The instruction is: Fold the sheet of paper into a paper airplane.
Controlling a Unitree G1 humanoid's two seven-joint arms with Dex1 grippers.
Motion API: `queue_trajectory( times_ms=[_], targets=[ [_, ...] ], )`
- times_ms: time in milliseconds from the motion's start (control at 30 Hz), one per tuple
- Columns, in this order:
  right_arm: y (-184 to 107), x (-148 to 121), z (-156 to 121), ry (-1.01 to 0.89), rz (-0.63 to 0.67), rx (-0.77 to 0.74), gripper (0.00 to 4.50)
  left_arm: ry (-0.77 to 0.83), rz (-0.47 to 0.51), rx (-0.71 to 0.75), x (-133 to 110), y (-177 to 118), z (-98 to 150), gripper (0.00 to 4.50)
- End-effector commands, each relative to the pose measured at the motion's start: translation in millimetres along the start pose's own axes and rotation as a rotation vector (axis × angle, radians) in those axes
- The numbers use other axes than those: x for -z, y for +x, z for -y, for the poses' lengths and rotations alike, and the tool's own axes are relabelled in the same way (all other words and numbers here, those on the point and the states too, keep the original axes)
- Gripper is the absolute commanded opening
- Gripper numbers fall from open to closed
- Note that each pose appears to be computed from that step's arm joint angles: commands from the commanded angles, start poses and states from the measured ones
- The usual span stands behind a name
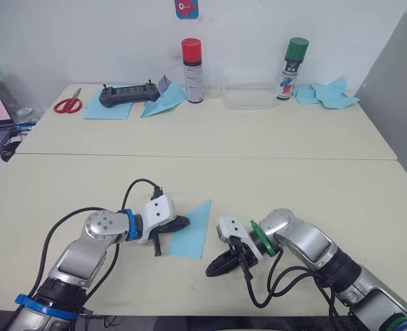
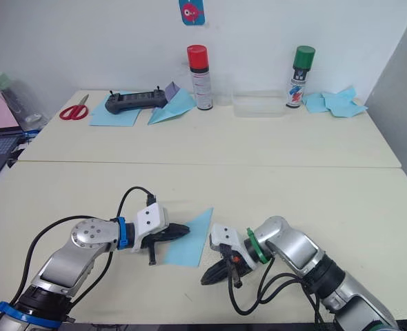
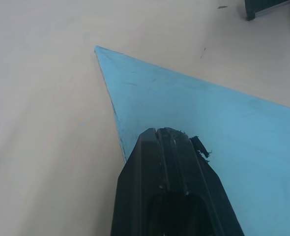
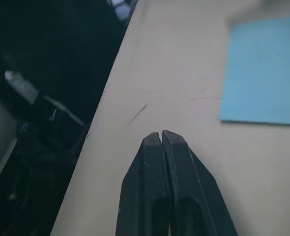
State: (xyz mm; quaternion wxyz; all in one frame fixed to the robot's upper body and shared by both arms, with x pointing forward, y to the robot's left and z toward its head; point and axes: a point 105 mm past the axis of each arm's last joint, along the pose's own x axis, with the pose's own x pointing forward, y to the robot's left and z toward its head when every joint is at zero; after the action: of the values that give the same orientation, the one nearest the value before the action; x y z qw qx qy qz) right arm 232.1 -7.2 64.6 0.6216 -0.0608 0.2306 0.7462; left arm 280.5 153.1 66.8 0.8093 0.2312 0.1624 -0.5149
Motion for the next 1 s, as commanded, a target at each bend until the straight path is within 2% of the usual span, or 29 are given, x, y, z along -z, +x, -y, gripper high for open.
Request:
queue_trajectory(
  times_ms=[33,133,233,333,467,633,733,767,833,867,1000],
  targets=[
    [-10.1,-30.0,21.0,-0.084,0.112,0.174,0.04,-0.096,-0.057,-0.021,19.4,3.6,-2.9,0.02],
    [-4.8,-29.2,38.3,-0.102,0.125,0.295,0.04,-0.133,-0.024,-0.031,14.7,5.7,-8.8,0.02],
    [9.8,-6.9,43.3,-0.119,0.026,0.325,0.04,-0.15,0.033,-0.066,-1.1,2.8,-24.8,0.02],
    [12.2,8.7,48.3,-0.131,-0.054,0.359,0.04,-0.148,0.065,-0.086,-12.3,-5.4,-37.4,0.02],
    [9.3,7.8,48.4,-0.123,-0.024,0.367,0.0,-0.082,0.098,-0.108,-29.1,-21.1,-53.2,0.94],
    [-8.0,-27.5,37.9,-0.117,0.167,0.332,0.0,0.123,0.04,-0.016,-29.3,-31.8,-52.6,2.55],
    [-28.2,-36.3,27.0,-0.119,0.198,0.312,0.0,0.241,0.02,0.047,-28.2,-34.3,-52.4,3.45],
    [-36.2,-37.3,22.7,-0.116,0.198,0.307,0.38,0.289,0.014,0.068,-27.9,-34.1,-52.7,3.75],
    [-47.0,-37.5,15.9,-0.117,0.187,0.303,0.81,0.365,0.015,0.084,-28.8,-32.6,-55.5,4.31],
    [-52.8,-37.5,13.4,-0.123,0.18,0.313,1.23,0.412,0.018,0.1,-30.1,-30.5,-56.0,4.5],
    [-65.7,-35.2,6.9,-0.132,0.159,0.346,2.63,0.576,0.045,0.164,-35.6,-20.5,-54.2,4.5]
  ],
)
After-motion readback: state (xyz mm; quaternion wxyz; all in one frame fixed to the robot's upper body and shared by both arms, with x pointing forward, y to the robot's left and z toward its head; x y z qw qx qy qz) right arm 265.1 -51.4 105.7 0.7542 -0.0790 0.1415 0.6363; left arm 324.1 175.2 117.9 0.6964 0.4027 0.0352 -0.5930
